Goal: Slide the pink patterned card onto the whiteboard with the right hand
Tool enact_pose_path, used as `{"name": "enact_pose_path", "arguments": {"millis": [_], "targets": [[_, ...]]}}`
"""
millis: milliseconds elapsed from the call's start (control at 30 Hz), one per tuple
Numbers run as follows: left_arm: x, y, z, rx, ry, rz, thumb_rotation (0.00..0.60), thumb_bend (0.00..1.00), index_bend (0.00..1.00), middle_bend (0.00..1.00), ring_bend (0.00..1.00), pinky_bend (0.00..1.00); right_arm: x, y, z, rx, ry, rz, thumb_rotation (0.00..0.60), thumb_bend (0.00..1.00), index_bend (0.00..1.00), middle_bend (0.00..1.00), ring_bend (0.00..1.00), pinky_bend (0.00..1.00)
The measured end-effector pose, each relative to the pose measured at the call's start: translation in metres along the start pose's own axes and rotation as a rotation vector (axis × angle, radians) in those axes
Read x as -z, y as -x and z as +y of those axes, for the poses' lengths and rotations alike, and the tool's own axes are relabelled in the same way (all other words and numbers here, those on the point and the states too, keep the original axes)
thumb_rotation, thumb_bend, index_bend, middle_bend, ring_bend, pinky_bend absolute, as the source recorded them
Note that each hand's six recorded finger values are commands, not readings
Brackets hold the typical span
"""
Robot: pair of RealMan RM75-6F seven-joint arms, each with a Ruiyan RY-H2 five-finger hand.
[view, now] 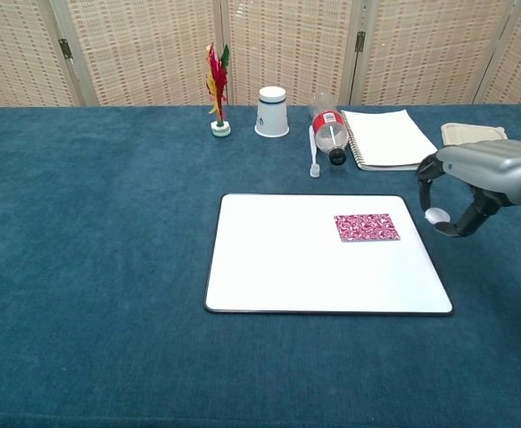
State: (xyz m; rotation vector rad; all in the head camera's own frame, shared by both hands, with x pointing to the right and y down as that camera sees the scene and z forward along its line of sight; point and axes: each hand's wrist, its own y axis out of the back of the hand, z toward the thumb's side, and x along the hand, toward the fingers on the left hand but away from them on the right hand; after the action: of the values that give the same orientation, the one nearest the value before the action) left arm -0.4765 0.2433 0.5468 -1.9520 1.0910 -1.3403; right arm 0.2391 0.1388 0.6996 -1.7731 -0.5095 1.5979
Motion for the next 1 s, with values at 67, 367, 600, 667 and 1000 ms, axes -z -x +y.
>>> {"name": "enact_pose_path", "arguments": {"millis": [67,367,600,667,1000], "targets": [[0.001,0.001,0.001,-0.002,0.004,0.002,0.6,0.25,0.1,0.03,0.02,0.18,-0.011,0.011,0.002,-0.013,-0.007,0.016,0.6,0.35,0.49,0.16,0.0,0.0],[0.008,0.001,0.005,-0.004,0.02,0.014,0.6,0.25,0.1,0.03,0.02,0.18,-0.048,0.047,0.0,-0.033,-0.024,0.031,0.6,0.34,0.49,0.16,0.0,0.0],[0.01,0.001,0.007,-0.004,0.031,0.017,0.6,0.25,0.1,0.03,0.02,0.18,-0.057,0.054,-0.005,-0.049,-0.045,0.036,0.6,0.26,0.34,0.13,0.0,0.0],[0.011,0.0,0.007,-0.002,0.033,0.017,0.6,0.25,0.1,0.03,0.02,0.18,-0.058,0.055,-0.007,-0.059,-0.051,0.039,0.6,0.25,0.3,0.12,0.0,0.0],[0.012,0.001,0.009,-0.011,0.032,0.021,0.6,0.25,0.1,0.03,0.02,0.18,-0.055,0.049,-0.001,-0.058,-0.035,0.048,0.6,0.23,0.09,0.08,0.0,0.0]]}}
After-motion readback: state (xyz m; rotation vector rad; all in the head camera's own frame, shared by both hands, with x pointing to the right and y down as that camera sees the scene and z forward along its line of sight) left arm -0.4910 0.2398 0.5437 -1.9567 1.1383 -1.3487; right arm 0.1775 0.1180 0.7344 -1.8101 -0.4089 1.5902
